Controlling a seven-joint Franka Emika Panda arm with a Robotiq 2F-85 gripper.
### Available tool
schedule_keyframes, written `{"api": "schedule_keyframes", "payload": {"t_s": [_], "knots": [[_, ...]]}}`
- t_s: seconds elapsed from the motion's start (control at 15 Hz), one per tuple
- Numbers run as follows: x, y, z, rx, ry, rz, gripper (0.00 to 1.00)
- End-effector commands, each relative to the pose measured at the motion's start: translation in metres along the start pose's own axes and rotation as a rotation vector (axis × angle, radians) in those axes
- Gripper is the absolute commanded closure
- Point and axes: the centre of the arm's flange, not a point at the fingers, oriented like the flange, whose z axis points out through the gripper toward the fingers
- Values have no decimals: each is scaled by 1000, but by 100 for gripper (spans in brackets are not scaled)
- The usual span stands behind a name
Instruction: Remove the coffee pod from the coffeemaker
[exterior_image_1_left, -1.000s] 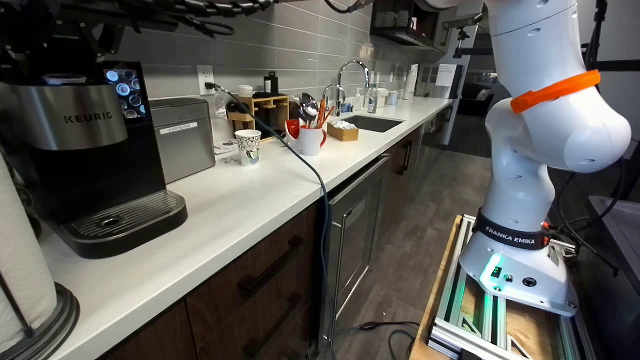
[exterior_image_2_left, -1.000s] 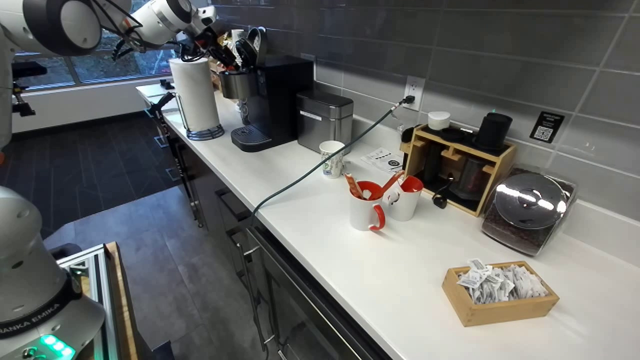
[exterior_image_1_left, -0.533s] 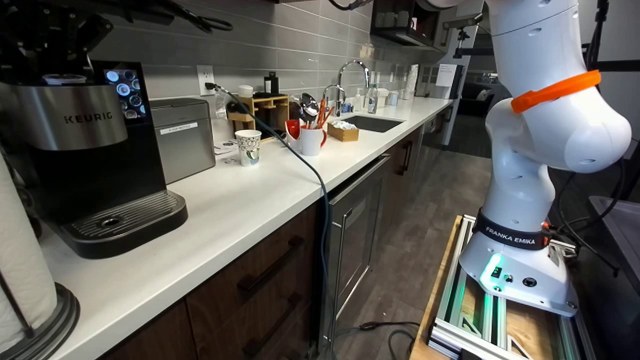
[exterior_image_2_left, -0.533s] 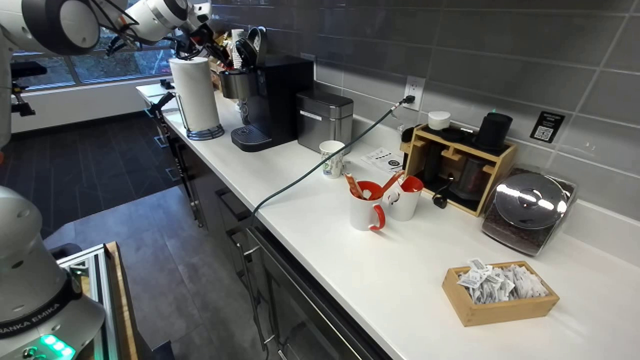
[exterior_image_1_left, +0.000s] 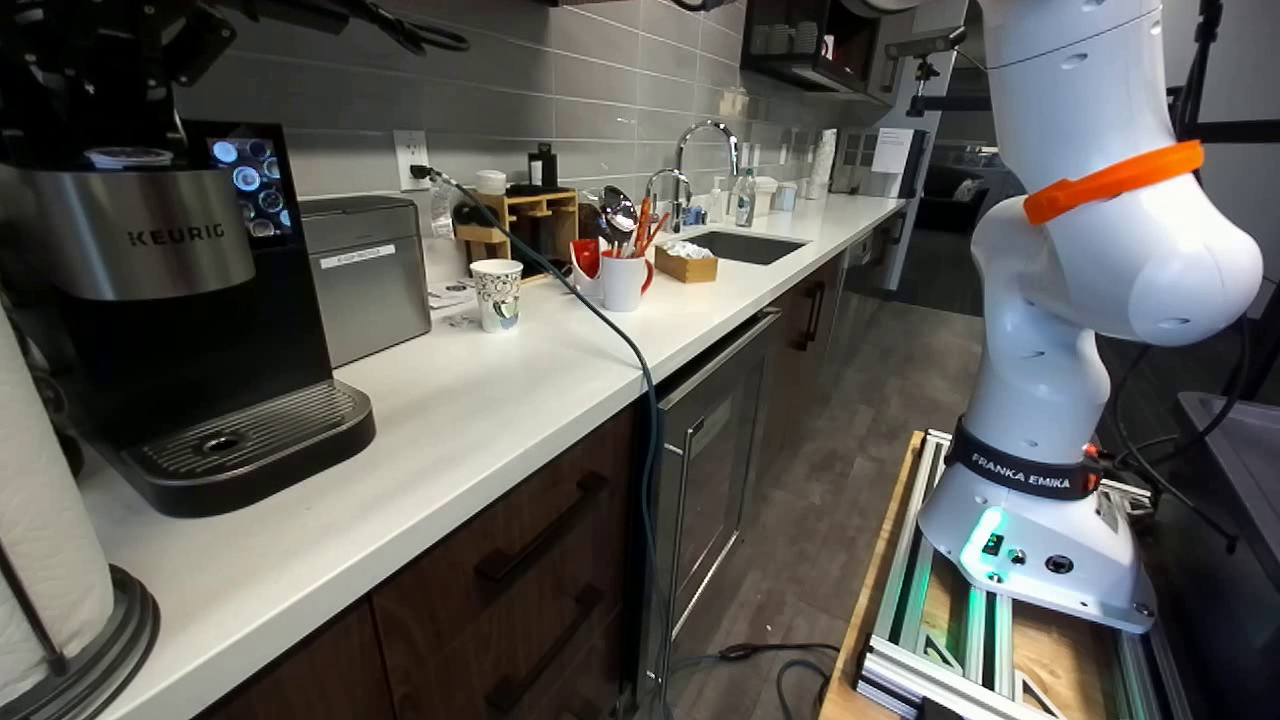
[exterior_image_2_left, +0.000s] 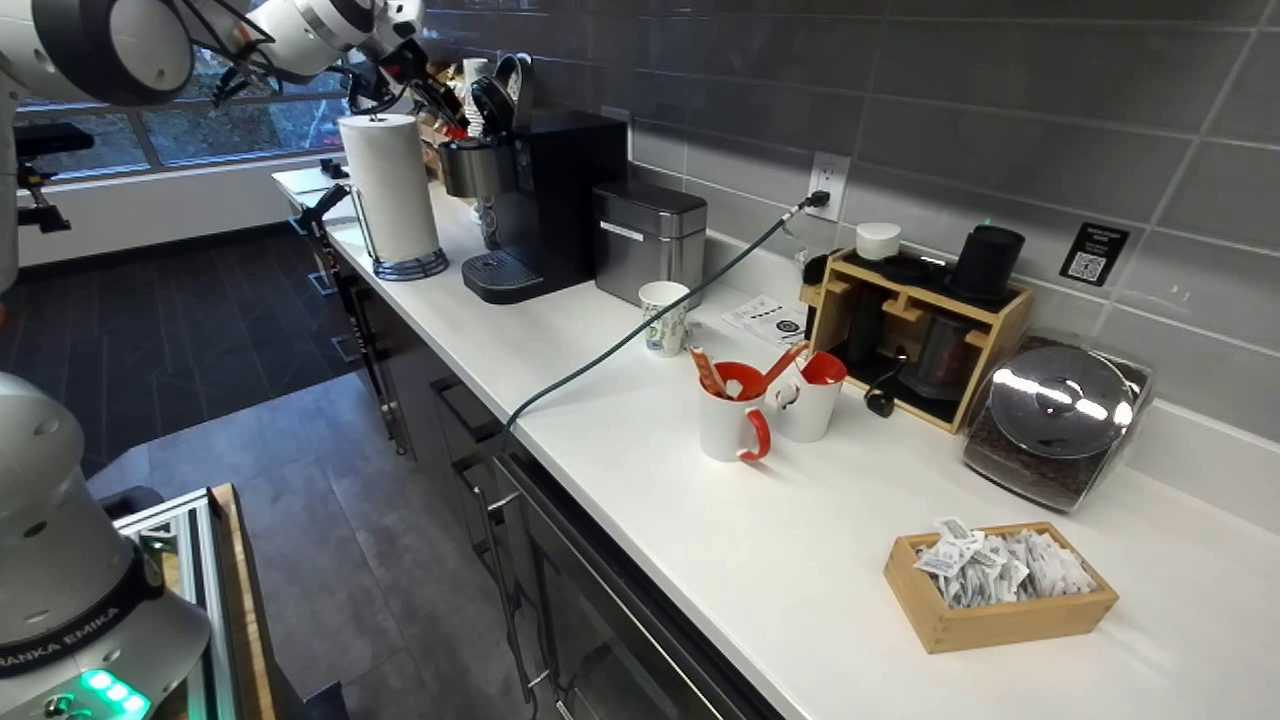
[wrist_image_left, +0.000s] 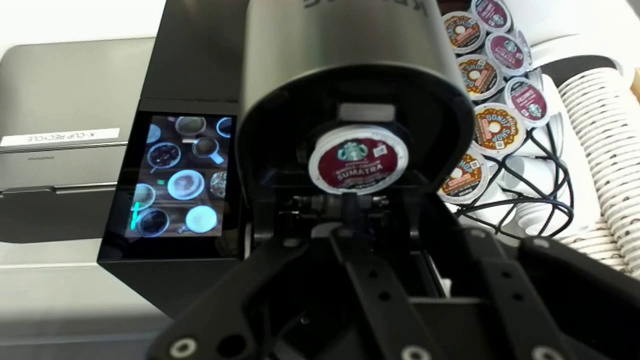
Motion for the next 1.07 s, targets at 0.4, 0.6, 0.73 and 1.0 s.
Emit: {"api": "schedule_keyframes", "payload": {"t_s": [0.4, 0.6, 0.73, 1.0], "knots": [[-8, 9, 8, -58, -44, 34, 0], [-9, 12, 13, -71, -57, 40, 0], [-11, 12, 17, -76, -67, 41, 0], [-12, 10, 24, -70, -68, 40, 0]]}}
